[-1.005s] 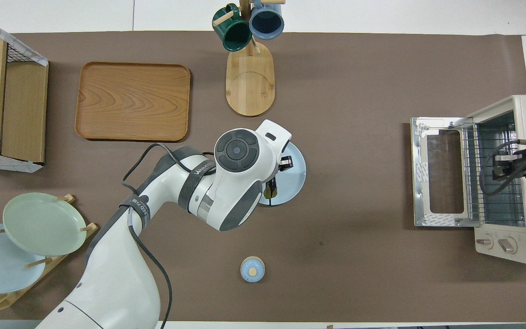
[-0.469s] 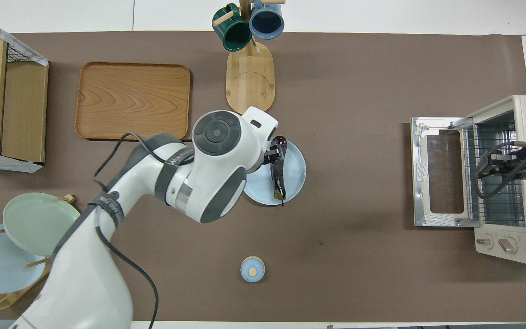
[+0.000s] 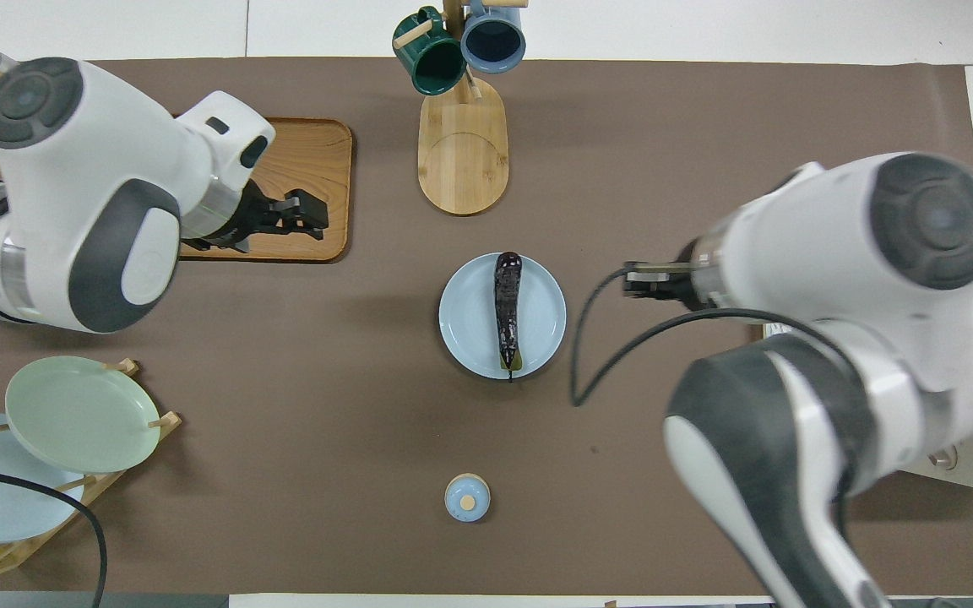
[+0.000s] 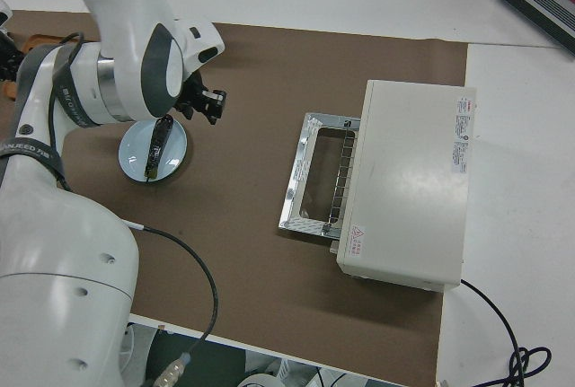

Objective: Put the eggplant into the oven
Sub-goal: 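Grasp the eggplant on the plate with the right gripper while the left gripper retracts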

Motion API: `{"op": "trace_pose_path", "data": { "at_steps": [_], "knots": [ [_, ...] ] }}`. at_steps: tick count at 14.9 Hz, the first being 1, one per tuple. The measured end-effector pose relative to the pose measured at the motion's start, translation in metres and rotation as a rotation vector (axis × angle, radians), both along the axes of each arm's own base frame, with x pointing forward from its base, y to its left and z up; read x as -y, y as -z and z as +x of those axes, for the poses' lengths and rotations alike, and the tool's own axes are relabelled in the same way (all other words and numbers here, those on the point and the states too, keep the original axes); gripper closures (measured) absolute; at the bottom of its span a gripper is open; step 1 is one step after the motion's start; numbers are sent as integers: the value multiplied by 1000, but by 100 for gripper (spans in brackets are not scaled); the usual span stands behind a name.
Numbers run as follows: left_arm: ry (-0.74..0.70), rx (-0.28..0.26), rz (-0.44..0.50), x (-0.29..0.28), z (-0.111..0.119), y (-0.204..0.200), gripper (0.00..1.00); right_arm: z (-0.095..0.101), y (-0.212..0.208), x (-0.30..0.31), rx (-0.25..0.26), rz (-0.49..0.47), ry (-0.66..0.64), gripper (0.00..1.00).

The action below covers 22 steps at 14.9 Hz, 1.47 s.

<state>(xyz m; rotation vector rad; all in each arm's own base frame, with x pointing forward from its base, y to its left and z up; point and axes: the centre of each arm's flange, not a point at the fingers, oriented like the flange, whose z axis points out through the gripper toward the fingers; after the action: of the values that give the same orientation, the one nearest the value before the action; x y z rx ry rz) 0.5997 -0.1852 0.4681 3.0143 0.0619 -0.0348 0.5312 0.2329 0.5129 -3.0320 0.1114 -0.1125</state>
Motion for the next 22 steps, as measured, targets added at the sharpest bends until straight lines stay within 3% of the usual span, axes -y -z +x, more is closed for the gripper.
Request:
{"op": "trace_pose_path", "data": {
  "at_steps": [2, 4, 8, 16, 20, 22],
  "knots": [
    [36, 4, 0, -48, 14, 6, 0, 3, 41, -78, 44, 29, -21, 50],
    [56, 6, -1, -88, 21, 11, 0, 3, 97, -129, 48, 23, -72, 50],
    [67, 15, -2, -130, 27, 12, 0, 5, 186, -159, 52, -34, -139, 46],
    [78, 16, 1, -129, 28, -1, 0, -17, 192, -195, 102, -2, -200, 44],
    [113, -42, 62, -133, 21, -52, 0, -41, 213, -209, 95, -5, -239, 44],
    [119, -41, 84, -136, 10, -88, 0, -46, 216, -213, 91, -8, -250, 48]
  ]
}}
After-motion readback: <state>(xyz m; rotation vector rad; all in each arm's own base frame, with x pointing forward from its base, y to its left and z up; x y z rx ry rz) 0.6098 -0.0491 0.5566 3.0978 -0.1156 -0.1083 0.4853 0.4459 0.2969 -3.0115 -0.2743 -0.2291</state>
